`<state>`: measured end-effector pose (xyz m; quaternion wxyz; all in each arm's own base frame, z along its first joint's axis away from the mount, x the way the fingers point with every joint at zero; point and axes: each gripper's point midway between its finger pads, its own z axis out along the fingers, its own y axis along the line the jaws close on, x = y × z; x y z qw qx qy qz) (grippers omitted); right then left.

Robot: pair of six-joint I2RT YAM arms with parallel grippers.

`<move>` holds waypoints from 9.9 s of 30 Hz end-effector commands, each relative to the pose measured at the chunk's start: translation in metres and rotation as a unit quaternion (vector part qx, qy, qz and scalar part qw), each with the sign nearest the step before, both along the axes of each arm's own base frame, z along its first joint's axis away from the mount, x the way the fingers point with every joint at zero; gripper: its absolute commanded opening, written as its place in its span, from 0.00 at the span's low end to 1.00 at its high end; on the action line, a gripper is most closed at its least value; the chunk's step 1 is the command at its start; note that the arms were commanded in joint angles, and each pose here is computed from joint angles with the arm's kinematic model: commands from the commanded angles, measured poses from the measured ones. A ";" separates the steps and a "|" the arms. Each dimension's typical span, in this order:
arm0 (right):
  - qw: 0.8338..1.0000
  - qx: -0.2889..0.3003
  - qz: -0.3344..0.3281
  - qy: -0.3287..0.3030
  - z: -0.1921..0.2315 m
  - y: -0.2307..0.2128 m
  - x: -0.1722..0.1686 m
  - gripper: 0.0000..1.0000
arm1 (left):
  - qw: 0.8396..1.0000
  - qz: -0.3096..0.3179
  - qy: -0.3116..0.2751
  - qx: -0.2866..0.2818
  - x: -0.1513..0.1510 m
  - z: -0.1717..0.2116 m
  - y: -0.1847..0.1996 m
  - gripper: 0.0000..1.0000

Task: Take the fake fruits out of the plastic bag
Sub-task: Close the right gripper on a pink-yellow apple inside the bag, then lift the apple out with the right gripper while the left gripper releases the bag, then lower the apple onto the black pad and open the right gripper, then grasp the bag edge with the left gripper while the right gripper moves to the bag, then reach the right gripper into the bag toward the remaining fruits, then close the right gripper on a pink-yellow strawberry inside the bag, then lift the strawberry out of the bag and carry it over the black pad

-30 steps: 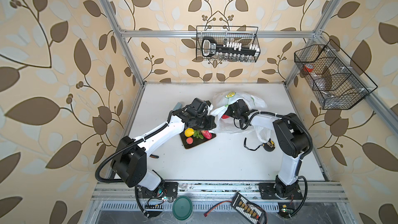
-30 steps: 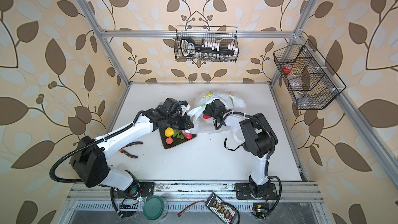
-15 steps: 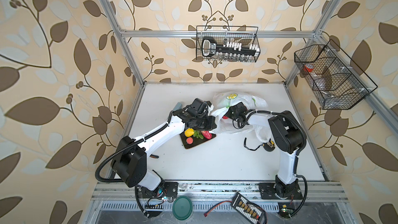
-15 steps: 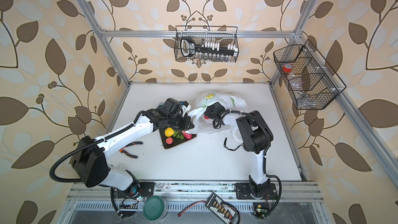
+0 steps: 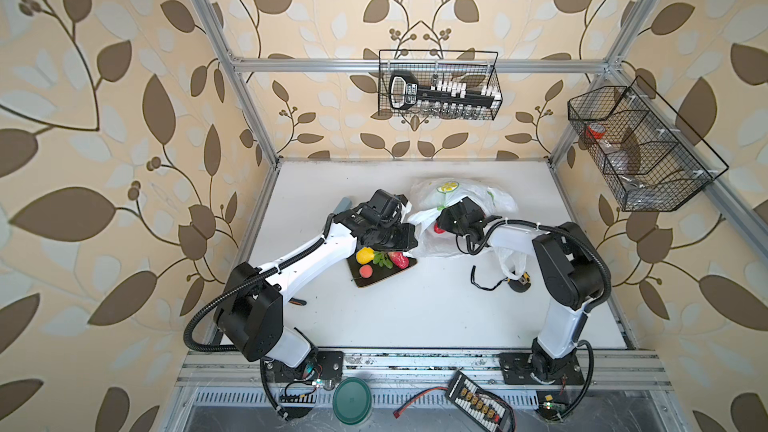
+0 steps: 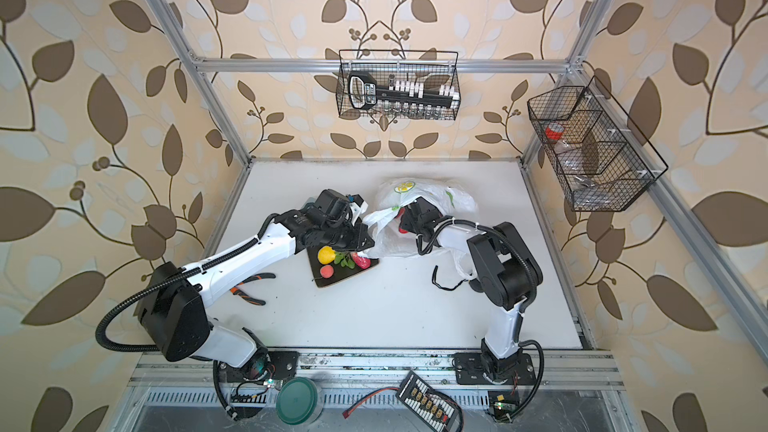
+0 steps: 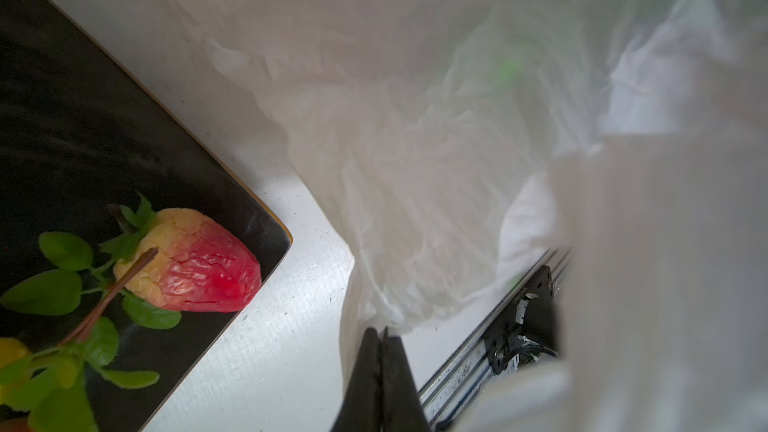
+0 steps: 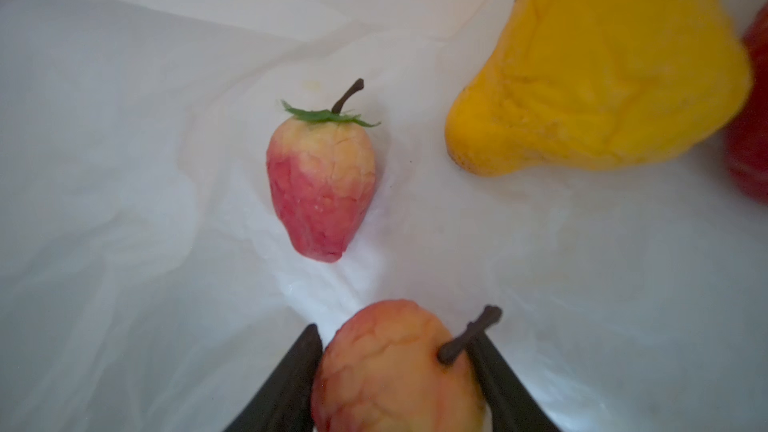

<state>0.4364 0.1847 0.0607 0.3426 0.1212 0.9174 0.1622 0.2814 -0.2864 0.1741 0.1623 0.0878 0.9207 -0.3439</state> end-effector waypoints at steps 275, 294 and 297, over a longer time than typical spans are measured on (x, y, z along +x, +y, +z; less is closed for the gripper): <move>0.999 0.030 0.004 -0.033 -0.036 0.052 0.071 0.55 | 0.988 -0.100 -0.096 -0.067 -0.046 0.041 -0.040 0.00; 0.984 -0.011 0.174 -0.034 0.014 0.031 -0.020 0.38 | 0.993 0.045 -0.112 0.003 -0.009 0.046 -0.008 0.00; 0.976 -0.020 0.216 -0.028 0.016 0.029 -0.045 0.39 | 0.992 0.043 -0.120 0.001 -0.005 0.048 -0.011 0.00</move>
